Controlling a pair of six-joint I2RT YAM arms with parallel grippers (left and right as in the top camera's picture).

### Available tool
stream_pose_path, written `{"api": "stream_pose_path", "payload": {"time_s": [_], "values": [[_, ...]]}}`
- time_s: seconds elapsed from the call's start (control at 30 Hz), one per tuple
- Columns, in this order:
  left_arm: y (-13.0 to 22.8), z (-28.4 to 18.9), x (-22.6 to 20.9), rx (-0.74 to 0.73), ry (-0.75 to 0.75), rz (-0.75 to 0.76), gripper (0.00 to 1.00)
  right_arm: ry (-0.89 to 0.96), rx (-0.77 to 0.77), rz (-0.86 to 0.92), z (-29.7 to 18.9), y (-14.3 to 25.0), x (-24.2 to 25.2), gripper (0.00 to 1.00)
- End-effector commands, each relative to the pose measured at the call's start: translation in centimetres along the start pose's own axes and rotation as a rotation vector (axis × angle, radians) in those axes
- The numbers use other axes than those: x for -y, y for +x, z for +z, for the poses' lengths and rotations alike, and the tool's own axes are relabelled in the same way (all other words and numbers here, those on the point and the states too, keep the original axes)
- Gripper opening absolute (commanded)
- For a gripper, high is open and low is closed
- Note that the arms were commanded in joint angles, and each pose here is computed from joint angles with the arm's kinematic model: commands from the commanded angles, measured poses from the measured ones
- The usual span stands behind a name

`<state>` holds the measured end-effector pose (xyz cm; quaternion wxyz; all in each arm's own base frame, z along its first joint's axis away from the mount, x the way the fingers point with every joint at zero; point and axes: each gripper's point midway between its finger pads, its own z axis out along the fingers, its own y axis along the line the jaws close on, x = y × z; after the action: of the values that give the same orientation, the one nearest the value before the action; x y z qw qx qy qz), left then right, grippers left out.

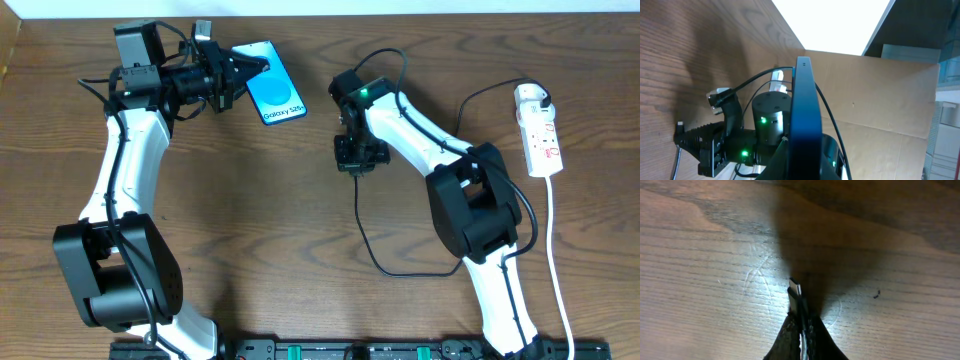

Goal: Plug charger to phone and switch on socket
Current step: 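Close the right gripper on the USB-C connector and lift it, then carry the connector up toward the phone's bottom port held by left gripper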

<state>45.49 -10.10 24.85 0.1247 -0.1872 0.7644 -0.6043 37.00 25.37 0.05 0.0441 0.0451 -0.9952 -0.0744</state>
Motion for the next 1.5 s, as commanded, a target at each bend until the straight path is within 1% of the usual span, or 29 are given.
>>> {"api": "stream_pose_path", "payload": {"time_s": [0.0, 0.17, 0.33, 0.5, 0.53, 0.67, 0.7, 0.87, 1.13, 1.3, 1.47], "values": [[0.8, -0.5, 1.6, -0.025, 0.034, 0.050, 0.08, -0.034, -0.056, -0.024, 2.5, 0.2, 0.2, 0.01], [0.9, -0.5, 1.7, -0.028, 0.037, 0.050, 0.07, -0.253, -0.009, -0.186, -0.7, -0.5, -2.9, 0.01], [1.2, -0.5, 1.9, -0.050, 0.052, 0.052, 0.07, -0.529, 0.088, -0.332, -7.1, -1.2, -5.7, 0.01], [1.5, -0.5, 2.1, -0.065, 0.062, 0.053, 0.07, -0.602, 0.196, -0.385, -12.6, -1.6, -5.0, 0.01], [1.5, -0.5, 2.2, -0.068, 0.065, 0.055, 0.07, -0.627, 0.227, -0.428, -14.3, -1.2, -5.0, 0.01], [1.6, -0.5, 2.3, -0.072, 0.070, 0.061, 0.07, -0.682, 0.280, -0.531, -17.8, 0.3, -5.3, 0.01], [1.8, -0.6, 2.8, -0.086, 0.090, 0.087, 0.07, -0.706, 0.294, -0.570, -19.1, 1.2, -5.6, 0.01], [2.3, -0.6, 4.4, -0.127, 0.151, 0.194, 0.07, -0.811, 0.311, -0.656, -21.4, 3.0, -6.9, 0.01], [2.8, -0.5, 6.5, -0.147, 0.213, 0.367, 0.07, -1.067, 0.350, -0.783, -24.8, 4.8, -9.2, 0.01], [3.0, -0.1, 8.0, -0.146, 0.239, 0.420, 0.07, -1.153, 0.400, -0.838, -26.4, 4.8, -10.0, 0.01], [2.3, -0.2, 9.7, -0.100, 0.261, 0.421, 0.07, -1.157, 0.410, -0.833, -26.7, 4.4, -10.1, 0.01]]}}
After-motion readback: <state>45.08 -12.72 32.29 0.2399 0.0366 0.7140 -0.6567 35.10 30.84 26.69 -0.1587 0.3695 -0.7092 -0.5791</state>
